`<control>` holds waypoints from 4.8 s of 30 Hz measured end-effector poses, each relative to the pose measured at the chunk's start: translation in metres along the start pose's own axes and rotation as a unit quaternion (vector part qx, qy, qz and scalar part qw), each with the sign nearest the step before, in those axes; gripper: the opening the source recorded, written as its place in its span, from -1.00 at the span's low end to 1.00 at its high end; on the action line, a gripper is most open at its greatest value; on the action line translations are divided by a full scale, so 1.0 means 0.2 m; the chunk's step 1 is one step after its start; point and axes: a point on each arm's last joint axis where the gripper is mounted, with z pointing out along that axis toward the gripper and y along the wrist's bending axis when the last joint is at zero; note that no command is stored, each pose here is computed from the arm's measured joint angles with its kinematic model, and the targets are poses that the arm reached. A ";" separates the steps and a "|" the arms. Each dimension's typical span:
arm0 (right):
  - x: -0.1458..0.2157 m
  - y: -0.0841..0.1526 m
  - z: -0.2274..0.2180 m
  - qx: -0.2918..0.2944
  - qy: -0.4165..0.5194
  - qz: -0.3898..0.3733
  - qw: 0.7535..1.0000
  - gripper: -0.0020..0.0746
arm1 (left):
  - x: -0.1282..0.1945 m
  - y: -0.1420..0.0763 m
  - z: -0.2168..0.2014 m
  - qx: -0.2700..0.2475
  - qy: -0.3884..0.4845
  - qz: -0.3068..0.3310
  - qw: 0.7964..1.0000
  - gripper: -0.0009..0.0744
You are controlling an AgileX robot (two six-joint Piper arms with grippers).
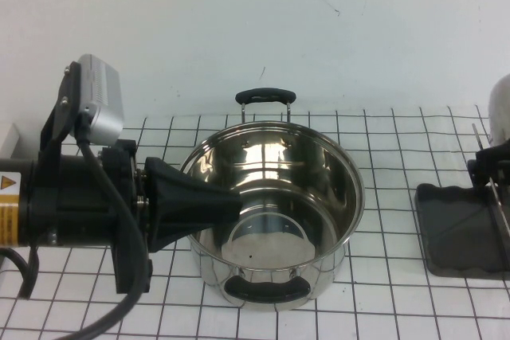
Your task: Put pot lid on rack
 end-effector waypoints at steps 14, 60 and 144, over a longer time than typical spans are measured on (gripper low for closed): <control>0.03 0.03 -0.29 -0.003 -0.016 -0.009 1.000 0.07 | 0.01 0.02 0.00 -0.024 0.009 -0.006 1.000 -0.98; 0.67 0.35 -0.73 -0.051 -0.401 -0.078 0.911 -0.95 | 0.80 -0.44 -0.30 -0.368 -0.144 -0.033 0.918 -0.98; 1.17 0.03 -0.36 0.252 -0.172 -0.025 0.952 -0.95 | 0.89 -0.52 -0.20 -0.244 -0.092 -0.051 0.964 -0.98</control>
